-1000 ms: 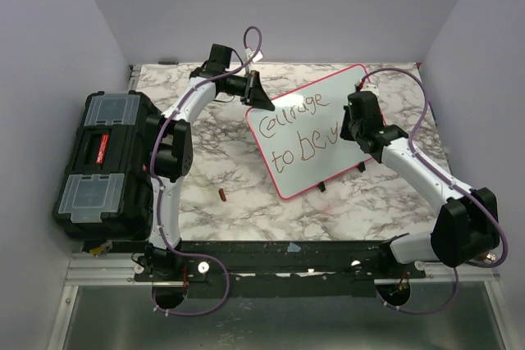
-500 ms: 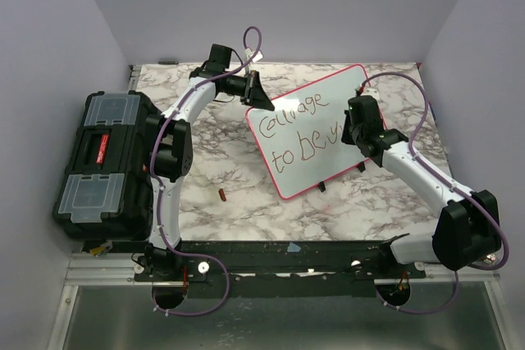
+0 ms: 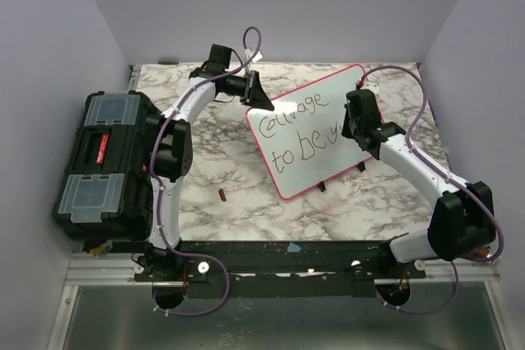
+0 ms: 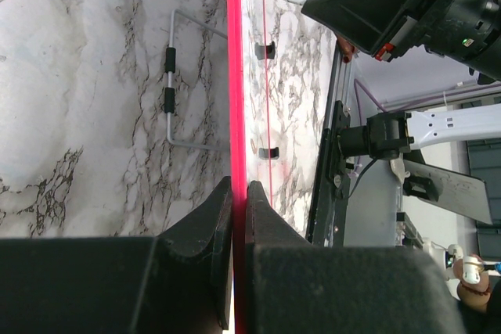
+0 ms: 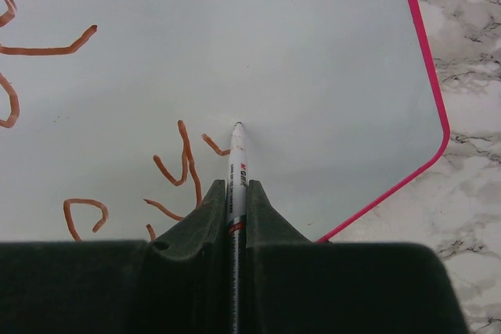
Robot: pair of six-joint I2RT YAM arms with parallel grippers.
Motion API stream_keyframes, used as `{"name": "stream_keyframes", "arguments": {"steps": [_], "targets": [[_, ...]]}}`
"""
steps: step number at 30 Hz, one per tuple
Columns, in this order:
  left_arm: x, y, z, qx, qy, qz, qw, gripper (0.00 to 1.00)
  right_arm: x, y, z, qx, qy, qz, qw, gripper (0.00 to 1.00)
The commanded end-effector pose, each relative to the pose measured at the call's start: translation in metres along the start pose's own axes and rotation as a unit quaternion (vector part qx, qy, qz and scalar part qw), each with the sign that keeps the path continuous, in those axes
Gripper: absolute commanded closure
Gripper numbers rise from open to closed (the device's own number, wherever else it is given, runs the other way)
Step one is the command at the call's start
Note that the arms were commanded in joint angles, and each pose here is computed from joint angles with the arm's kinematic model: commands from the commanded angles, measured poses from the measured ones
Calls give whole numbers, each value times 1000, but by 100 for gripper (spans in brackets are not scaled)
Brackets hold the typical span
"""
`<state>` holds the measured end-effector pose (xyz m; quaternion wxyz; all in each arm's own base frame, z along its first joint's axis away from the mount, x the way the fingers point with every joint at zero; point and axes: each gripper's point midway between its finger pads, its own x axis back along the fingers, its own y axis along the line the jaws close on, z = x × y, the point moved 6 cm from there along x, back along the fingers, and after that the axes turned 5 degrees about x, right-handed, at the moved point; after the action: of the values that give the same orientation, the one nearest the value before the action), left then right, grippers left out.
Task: Write a sentence on the whiteboard
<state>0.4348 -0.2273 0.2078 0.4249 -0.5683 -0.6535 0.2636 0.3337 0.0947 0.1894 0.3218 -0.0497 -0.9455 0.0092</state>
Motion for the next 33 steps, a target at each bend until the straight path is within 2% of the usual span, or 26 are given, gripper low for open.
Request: {"name": "stream_keyframes", "arguments": {"steps": [1, 7, 17, 18, 19, 33], "targets": [[8, -7, -14, -99, -20, 6, 995, 100, -6, 3, -1, 2, 8, -9, 1000, 99], [8, -7, -14, -99, -20, 6, 995, 100, -1, 12, -4, 0, -3, -58, 998, 99], [8, -7, -14, -99, -21, 6, 995, 100, 2, 17, -3, 0, -3, -84, 996, 99], [18, -37, -23, -131, -32, 9, 991, 100, 3, 17, -3, -1, -3, -85, 996, 99], [8, -7, -14, -99, -20, 6, 995, 100, 3, 18, -3, -1, -3, -87, 996, 99], [8, -7, -14, -99, -20, 7, 995, 100, 3, 6, 20, 9, 24, -57, 998, 99]]}}
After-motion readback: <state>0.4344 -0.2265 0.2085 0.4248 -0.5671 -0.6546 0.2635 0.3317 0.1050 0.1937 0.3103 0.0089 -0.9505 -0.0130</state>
